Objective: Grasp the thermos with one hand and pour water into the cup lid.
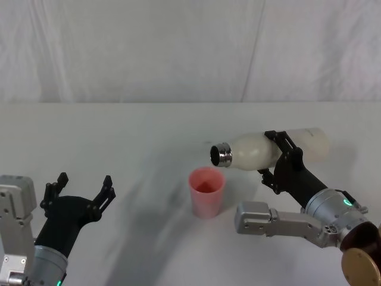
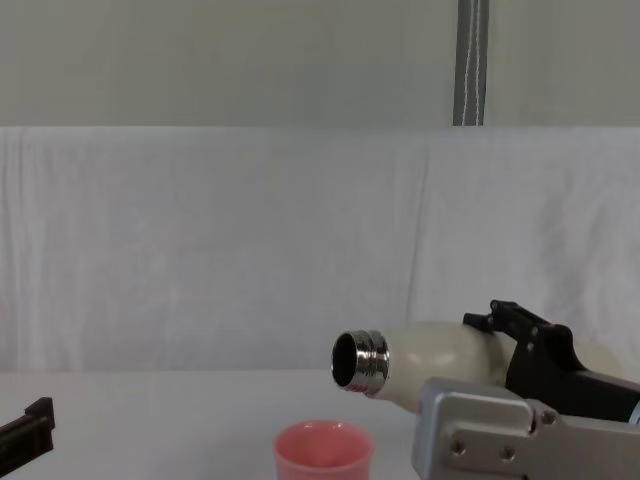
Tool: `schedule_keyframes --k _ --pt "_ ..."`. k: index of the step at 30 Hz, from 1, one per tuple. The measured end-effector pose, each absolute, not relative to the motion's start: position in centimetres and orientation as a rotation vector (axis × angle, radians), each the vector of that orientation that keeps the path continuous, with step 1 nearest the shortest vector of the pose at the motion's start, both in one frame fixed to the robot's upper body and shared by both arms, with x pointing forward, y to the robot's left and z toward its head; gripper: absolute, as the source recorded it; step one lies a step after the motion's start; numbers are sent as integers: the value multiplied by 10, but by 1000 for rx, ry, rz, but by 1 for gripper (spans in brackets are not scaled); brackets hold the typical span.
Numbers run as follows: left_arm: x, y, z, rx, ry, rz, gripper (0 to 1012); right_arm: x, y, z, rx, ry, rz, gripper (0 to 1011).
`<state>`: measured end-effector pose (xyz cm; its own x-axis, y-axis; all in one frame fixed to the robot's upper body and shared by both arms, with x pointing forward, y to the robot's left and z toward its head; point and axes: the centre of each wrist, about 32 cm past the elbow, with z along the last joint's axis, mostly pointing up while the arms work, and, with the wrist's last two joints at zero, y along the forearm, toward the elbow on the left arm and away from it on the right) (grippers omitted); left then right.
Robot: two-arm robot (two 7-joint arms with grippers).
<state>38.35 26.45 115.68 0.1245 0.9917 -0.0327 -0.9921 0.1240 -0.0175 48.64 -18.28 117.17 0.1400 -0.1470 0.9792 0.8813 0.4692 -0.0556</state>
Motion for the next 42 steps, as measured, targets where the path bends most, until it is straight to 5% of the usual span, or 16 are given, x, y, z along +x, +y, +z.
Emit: schedule_keyframes --k 42 --pt "384 265 1157 -38 14 1446 1001 486 -181 1178 -830 -1298 -837 948"
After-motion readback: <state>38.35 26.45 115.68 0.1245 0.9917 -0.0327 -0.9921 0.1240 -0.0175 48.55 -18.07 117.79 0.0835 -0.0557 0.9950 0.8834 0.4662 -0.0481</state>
